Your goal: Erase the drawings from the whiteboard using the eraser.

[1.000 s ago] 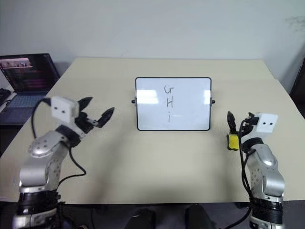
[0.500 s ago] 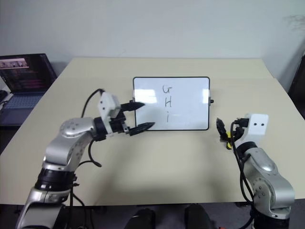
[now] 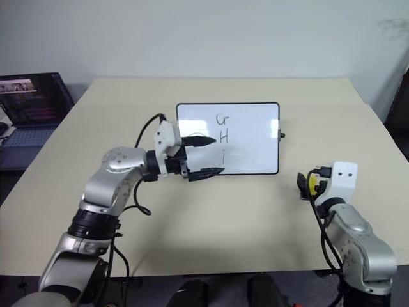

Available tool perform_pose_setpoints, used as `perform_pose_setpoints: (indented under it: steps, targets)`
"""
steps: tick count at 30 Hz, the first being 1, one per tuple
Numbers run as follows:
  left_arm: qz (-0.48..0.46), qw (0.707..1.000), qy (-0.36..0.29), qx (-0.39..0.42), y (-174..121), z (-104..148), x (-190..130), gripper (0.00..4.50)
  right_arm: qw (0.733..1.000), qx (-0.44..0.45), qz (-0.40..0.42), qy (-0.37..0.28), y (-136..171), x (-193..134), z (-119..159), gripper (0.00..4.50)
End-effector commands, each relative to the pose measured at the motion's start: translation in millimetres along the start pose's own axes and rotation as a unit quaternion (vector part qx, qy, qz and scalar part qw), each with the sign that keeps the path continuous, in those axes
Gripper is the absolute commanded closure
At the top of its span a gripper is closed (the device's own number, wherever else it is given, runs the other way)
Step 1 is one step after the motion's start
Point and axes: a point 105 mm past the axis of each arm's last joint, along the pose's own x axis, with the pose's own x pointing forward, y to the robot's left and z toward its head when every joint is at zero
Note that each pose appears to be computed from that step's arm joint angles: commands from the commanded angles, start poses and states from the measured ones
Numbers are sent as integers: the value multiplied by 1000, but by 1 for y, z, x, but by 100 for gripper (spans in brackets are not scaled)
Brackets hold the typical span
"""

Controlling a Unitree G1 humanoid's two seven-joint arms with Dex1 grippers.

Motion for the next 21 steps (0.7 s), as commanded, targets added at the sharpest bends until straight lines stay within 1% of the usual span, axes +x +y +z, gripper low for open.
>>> perform_pose_setpoints:
  steps: [1, 7, 21]
  targets:
    - [-7, 1000, -9, 20, -4, 6, 2, 0, 1000, -12, 1, -11, -4, 4, 7, 4]
    - [-1, 1000, -5, 18, -5, 4, -1, 0, 1000, -13, 3, 4, -6, 11, -2, 4]
    - [-2, 1000, -2, 18, -7, 4, -1, 0, 1000, -19, -1, 15, -13, 21, -10, 4]
